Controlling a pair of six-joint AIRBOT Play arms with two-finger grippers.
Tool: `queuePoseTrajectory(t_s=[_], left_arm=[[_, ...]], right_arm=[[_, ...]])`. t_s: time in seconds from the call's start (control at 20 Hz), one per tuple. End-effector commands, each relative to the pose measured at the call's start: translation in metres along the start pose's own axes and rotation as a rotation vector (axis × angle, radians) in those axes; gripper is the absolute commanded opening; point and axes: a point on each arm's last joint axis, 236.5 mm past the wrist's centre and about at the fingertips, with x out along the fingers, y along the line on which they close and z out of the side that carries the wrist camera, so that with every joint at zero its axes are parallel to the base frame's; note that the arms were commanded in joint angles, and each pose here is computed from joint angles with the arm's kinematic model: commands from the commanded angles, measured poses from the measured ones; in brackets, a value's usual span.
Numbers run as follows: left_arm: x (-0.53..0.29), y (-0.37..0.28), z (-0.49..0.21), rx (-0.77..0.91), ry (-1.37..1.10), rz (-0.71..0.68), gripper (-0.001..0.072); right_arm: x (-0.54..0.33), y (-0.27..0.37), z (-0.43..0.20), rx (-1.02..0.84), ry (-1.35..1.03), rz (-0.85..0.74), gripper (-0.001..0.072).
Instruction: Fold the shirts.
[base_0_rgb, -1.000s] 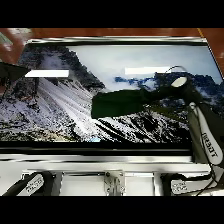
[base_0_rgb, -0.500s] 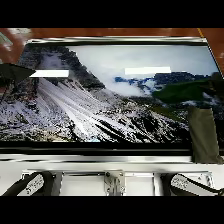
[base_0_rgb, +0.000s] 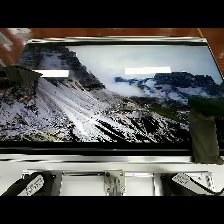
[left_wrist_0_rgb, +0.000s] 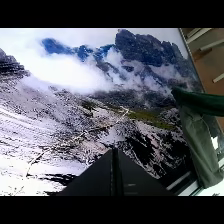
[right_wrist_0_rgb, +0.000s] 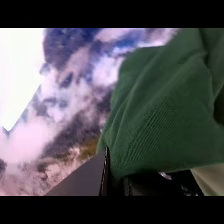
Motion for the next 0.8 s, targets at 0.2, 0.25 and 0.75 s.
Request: queuePoseTrajectory(t_s=[0.2, 0.25, 0.75], left_arm=[[0.001, 0.002, -0.004, 0.007, 0.015, 0.010, 0.0041], [0.001, 0.002, -0.004, 0.007, 0.016, 0.010, 0.0041], [0.001, 0.001, -0.005, 0.010, 0.023, 0.006, 0.0041]], right_arm=[[-0.028, -0.034, -0.068, 0.048, 0.261, -0.163, 0.0064], [-0.033, -0.041, -0.071, 0.046, 0.267, -0.204, 0.0064], [-0.036, -0.145, -0.176, 0.140, 0.480, -0.575, 0.0064]])
